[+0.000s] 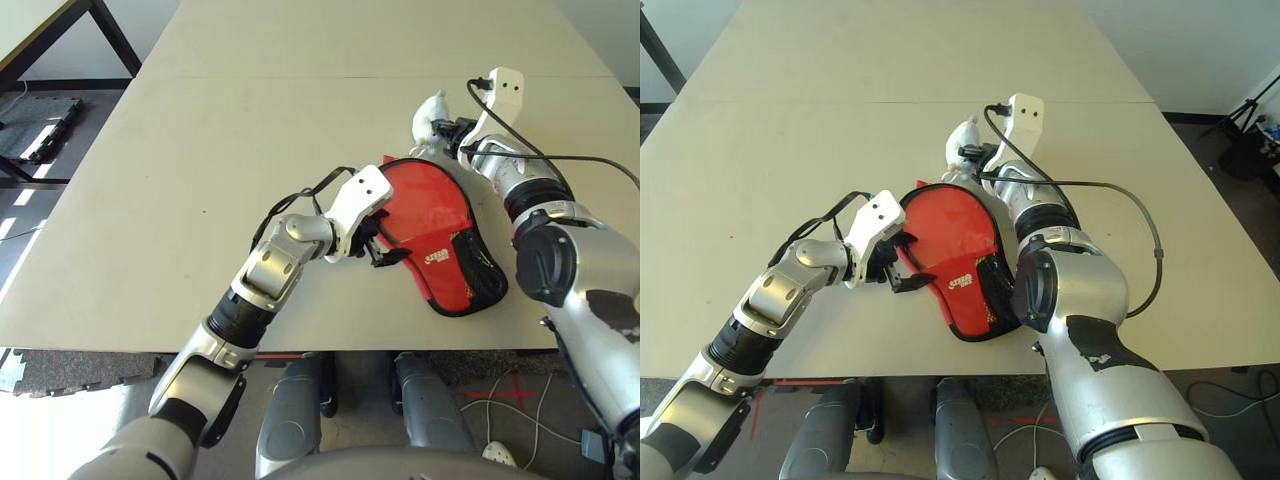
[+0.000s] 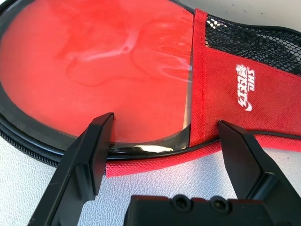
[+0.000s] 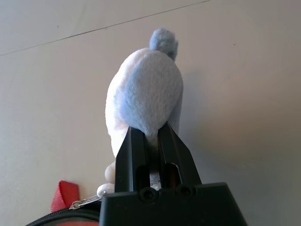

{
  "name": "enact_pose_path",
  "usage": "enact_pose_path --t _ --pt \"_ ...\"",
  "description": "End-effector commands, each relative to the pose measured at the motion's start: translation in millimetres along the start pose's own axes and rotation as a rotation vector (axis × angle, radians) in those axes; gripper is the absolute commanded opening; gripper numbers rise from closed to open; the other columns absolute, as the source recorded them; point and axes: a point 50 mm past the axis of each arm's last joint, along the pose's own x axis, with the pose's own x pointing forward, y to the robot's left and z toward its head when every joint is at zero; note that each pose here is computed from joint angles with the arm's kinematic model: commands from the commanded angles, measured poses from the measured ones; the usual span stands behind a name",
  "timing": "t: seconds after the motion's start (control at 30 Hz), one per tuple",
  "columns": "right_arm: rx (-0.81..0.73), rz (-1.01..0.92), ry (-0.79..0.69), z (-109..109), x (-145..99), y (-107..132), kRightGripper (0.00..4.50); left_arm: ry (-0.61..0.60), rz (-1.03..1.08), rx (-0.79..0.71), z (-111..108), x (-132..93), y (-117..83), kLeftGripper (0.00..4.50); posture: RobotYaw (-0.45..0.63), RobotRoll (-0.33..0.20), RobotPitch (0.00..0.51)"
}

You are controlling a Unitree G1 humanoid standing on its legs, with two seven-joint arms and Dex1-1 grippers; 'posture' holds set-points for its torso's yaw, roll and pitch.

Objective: Store the ping-pong paddle in its case and zip it.

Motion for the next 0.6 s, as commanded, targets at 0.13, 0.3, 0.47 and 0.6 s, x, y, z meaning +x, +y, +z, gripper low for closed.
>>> enact_pose_path --t 0.13,0.3,0.47,0.6 --pt "-0.056 -0.025 -0.01 7.5 -13.1 -25.3 0.0 0.12 -0.074 -0.077 -27.8 12.1 -10.6 4.5 -0.04 0.0 0.233" --pt "-0.096 -0.02 0.007 11.3 -22.7 -40.0 0.0 0.121 -0.081 -0.076 -27.2 15.2 -11.1 4.5 -0.06 0.0 0.234" --pt "-0.142 -0.009 0.036 16.7 -34.3 -55.3 0.0 0.12 -0.085 -0.075 -26.6 17.1 -11.1 4.5 -0.06 0.0 0.234" --pt "-0.183 0.028 0.092 18.2 -46.2 -67.5 0.0 0.117 -0.085 -0.074 -25.8 18.2 -9.9 4.5 -0.07 0.0 0.232"
